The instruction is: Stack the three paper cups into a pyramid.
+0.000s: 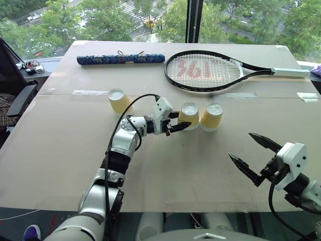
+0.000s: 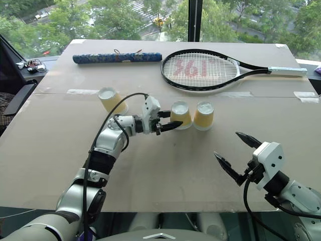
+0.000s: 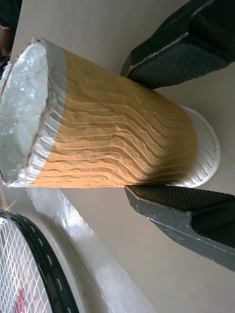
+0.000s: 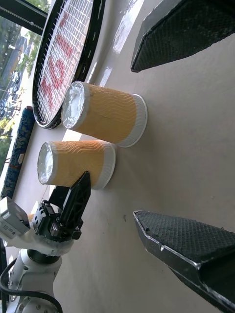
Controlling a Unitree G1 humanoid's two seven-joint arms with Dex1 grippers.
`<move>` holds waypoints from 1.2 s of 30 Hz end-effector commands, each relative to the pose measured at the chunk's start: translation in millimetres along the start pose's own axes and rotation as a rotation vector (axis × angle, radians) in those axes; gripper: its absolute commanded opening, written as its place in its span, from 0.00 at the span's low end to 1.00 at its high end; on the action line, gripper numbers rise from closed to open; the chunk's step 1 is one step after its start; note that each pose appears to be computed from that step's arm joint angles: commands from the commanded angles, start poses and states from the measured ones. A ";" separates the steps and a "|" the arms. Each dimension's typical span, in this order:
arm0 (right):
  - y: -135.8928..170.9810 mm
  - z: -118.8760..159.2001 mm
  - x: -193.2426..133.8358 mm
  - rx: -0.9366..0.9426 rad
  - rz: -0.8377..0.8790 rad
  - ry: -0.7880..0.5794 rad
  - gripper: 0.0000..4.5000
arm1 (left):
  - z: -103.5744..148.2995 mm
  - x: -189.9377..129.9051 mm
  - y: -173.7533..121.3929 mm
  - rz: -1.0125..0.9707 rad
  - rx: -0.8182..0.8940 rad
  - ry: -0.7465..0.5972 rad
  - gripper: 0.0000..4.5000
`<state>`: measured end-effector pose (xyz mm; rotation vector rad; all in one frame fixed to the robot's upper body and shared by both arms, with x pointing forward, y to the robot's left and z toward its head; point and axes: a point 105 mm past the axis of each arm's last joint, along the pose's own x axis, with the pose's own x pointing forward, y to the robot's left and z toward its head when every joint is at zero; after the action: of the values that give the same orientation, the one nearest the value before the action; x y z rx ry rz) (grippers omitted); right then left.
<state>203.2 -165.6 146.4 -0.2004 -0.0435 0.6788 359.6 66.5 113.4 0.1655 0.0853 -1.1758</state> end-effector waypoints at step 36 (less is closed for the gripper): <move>29.0 42.6 24.0 -0.044 0.458 -0.207 1.00 | 4.2 -209.2 52.6 0.983 -0.081 -0.034 0.99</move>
<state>205.2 -122.1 171.0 -0.1367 -0.1567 1.1398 320.2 275.1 146.1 0.0824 0.0576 -0.2212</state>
